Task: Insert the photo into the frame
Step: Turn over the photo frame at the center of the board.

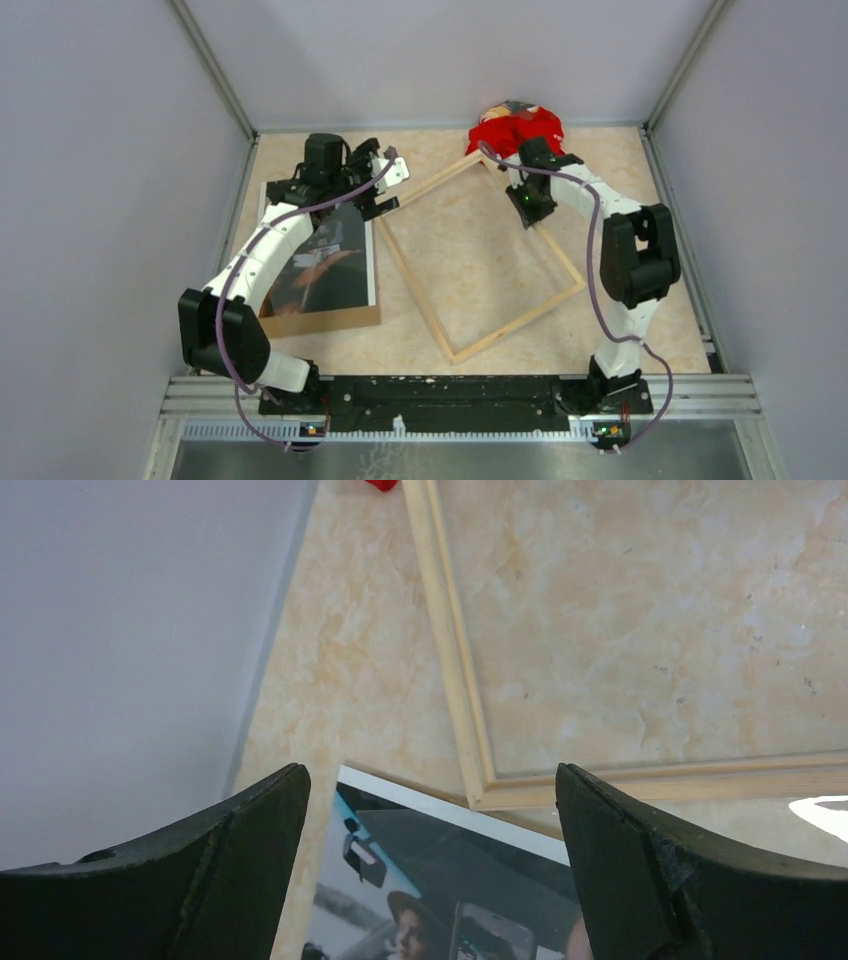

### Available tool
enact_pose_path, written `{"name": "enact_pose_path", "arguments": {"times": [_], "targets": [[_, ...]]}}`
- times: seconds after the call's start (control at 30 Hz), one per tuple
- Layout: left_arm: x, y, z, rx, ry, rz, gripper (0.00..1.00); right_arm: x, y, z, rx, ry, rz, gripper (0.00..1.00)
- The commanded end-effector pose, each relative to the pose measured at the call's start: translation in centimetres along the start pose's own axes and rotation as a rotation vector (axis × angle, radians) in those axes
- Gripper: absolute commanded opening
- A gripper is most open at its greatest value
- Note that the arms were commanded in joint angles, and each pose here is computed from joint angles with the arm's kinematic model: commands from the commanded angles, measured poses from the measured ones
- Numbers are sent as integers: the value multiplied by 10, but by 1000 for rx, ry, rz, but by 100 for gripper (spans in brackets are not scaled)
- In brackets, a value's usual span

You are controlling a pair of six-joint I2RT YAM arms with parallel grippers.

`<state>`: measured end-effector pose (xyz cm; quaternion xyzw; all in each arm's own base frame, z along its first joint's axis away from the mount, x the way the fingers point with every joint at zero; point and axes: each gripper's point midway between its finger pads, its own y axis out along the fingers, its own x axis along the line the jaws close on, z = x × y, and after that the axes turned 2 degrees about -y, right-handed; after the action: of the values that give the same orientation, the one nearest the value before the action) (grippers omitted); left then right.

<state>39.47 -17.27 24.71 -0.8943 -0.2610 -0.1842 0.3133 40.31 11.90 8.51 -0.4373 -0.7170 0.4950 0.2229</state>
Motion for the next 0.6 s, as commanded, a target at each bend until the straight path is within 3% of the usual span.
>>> {"name": "enact_pose_path", "arguments": {"times": [0.0,0.3,0.4,0.57], "targets": [[5,14,14,-13,-5,-12,99,-4,-16,-5,7,-109,71,0],[-15,25,44,34,-3,36,99,10,25,9,41,-164,109,0],[-17,25,50,48,-15,45,99,9,41,19,70,-157,121,17],[-28,24,65,101,-34,77,99,11,52,15,59,-129,118,32]]}}
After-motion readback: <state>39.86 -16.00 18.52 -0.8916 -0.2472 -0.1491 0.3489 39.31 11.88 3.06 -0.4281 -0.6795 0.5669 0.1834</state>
